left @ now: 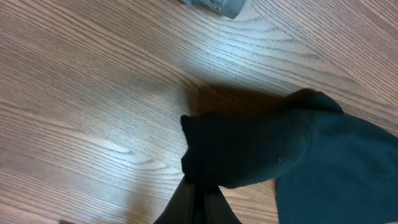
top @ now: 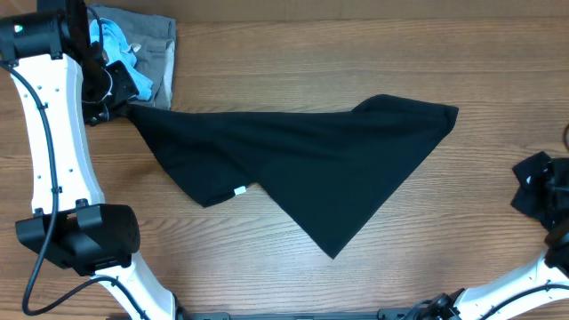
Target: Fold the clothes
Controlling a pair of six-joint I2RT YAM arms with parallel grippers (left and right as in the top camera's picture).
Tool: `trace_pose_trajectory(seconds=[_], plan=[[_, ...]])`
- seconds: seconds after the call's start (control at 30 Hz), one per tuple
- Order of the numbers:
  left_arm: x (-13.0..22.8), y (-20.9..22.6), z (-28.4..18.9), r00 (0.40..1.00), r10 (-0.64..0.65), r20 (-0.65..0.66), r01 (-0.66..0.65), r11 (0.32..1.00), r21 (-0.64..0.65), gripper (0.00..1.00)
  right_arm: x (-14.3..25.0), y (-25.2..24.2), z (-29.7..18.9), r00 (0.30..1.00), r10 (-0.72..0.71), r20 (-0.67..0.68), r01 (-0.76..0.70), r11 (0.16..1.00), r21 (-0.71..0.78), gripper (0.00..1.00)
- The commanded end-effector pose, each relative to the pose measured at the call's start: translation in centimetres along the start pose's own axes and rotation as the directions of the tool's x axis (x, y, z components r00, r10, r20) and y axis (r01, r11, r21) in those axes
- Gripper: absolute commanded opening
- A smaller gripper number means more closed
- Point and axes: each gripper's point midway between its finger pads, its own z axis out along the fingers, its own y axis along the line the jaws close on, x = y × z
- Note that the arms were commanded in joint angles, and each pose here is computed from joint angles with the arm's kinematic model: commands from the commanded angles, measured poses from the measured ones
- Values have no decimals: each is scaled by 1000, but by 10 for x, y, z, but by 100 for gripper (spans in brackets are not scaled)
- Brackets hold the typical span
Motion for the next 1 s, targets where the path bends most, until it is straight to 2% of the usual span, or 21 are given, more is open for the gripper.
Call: trace_pose_trajectory(seconds=[0.0, 0.07, 0.13, 0.2, 0.27, 0.4, 0.57, 0.83, 0.97], plan=[[2, -6, 4, 1000, 10, -16, -10, 1000, 4, 4, 7, 63, -54, 994, -109, -3, 107, 979, -172, 61], [3, -8, 5, 1000, 17, -17, -17, 1000, 5, 4, 16, 82, -80, 984, -173, 30, 176, 965, -196, 66], [5, -12, 5, 999, 26, -18, -26, 1000, 6, 5, 29, 100, -108, 968, -240, 71, 250, 942, -223, 80], [7, -16, 5, 999, 38, -20, -38, 999, 8, 5, 44, 111, -132, 951, -292, 98, 308, 920, -243, 84], [9, -21, 5, 998, 50, -22, -50, 999, 14, 5, 74, 121, -156, 918, -383, 101, 395, 875, -280, 84], [15, -35, 6, 997, 70, -40, -68, 996, 58, 5, 157, 119, -187, 821, -571, 13, 541, 770, -340, 84], [17, -40, 6, 996, 83, -42, -80, 995, 61, 5, 237, 94, -200, 645, -759, -87, 706, 635, -315, 82], [22, -48, 6, 994, 95, -53, -90, 992, 89, 6, 316, 50, -232, 479, -870, -114, 819, 490, -300, 77], [23, -50, 5, 994, 97, -56, -91, 991, 99, 5, 336, 11, -226, 466, -874, -140, 841, 486, -236, 79]])
